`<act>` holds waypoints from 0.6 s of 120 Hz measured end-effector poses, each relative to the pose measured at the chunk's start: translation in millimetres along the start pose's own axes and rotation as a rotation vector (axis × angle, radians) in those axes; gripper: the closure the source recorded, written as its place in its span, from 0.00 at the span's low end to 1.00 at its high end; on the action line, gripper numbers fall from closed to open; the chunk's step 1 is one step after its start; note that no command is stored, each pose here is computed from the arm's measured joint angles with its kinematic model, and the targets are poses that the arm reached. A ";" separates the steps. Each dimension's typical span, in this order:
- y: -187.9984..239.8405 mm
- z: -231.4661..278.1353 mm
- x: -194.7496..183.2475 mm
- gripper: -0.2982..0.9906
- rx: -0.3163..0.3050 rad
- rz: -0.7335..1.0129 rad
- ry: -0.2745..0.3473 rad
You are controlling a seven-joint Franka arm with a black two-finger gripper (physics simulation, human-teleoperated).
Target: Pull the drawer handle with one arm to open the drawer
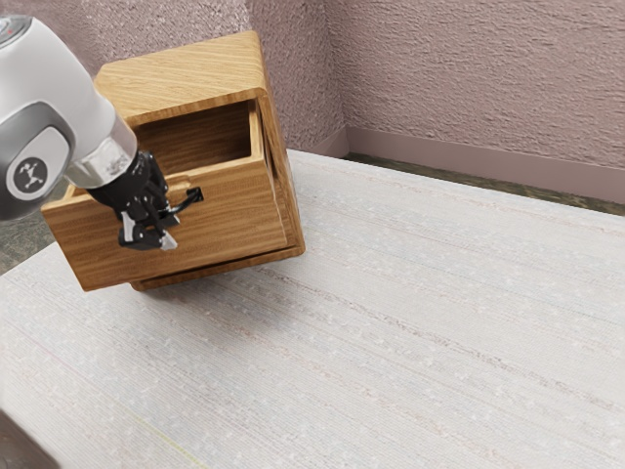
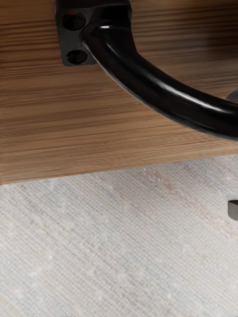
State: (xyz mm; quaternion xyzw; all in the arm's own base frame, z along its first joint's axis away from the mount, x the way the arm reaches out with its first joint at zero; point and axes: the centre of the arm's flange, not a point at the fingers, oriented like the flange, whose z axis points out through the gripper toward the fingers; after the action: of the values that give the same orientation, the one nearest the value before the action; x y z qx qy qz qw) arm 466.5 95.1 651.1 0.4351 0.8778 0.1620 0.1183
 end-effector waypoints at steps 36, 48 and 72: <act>-2.9 -1.4 3.4 0.64 -0.014 0.007 0.004; -1.5 -1.6 4.1 0.62 -0.020 0.012 0.010; 5.2 -8.5 6.2 0.59 -0.050 0.026 0.021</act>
State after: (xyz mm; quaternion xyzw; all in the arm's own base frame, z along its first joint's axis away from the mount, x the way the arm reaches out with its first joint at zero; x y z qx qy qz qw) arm 463.6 101.5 660.5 0.4416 0.8689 0.1902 0.1178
